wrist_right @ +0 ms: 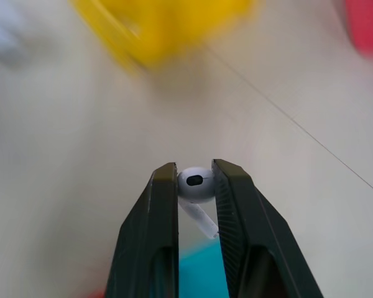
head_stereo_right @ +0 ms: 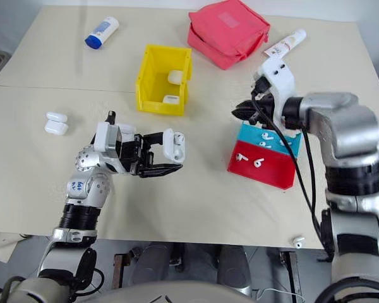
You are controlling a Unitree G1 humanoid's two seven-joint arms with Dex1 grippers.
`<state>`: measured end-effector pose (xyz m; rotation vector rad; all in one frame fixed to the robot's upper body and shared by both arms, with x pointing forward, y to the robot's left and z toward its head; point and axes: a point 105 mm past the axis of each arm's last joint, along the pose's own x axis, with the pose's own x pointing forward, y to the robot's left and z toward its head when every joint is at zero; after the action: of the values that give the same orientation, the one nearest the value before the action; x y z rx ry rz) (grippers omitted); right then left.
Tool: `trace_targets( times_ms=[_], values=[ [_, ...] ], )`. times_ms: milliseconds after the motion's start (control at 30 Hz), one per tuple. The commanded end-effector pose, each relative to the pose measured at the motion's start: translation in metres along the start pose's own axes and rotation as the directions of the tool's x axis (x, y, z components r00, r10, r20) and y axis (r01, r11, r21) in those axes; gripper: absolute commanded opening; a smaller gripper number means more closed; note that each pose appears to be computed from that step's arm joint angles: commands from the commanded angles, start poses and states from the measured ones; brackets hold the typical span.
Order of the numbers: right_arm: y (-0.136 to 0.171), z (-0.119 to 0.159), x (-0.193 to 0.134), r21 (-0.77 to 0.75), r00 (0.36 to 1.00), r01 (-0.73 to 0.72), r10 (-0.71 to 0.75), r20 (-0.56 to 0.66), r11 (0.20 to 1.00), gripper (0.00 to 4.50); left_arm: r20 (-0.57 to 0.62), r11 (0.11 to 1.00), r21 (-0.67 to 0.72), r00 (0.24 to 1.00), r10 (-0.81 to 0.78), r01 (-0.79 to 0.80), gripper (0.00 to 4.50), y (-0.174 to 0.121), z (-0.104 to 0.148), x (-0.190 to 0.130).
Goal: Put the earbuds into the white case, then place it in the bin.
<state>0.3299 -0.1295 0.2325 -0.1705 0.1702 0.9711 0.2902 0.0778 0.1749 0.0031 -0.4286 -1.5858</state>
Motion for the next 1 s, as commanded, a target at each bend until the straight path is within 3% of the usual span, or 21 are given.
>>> trace_targets(
  times_ms=[33, 167, 333, 1000],
  values=[
    [0.053, 0.037, -0.018, -0.089, 0.939, -0.179, 0.197, 0.283, 0.980, 0.44, 0.046, 0.998, 0.013, 0.998, -0.054, 0.053, 2.73, 0.007, 0.009, 0.009],
    [0.084, 0.038, -0.026, -0.082, 0.873, -0.256, 0.266, 0.409, 0.963, 0.44, 0.053, 0.995, -0.001, 0.993, -0.101, 0.102, 2.73, 0.014, 0.008, 0.015],
    [0.100, 0.037, -0.029, -0.035, 0.831, -0.275, 0.256, 0.495, 0.961, 0.44, 0.066, 0.988, -0.009, 0.986, -0.153, 0.153, 2.73, 0.019, 0.009, 0.022],
    [0.119, 0.018, -0.006, 0.057, 0.833, -0.314, 0.246, 0.495, 0.948, 0.44, 0.100, 0.979, 0.021, 0.974, -0.203, 0.202, 2.73, 0.011, 0.018, 0.032]
  ],
)
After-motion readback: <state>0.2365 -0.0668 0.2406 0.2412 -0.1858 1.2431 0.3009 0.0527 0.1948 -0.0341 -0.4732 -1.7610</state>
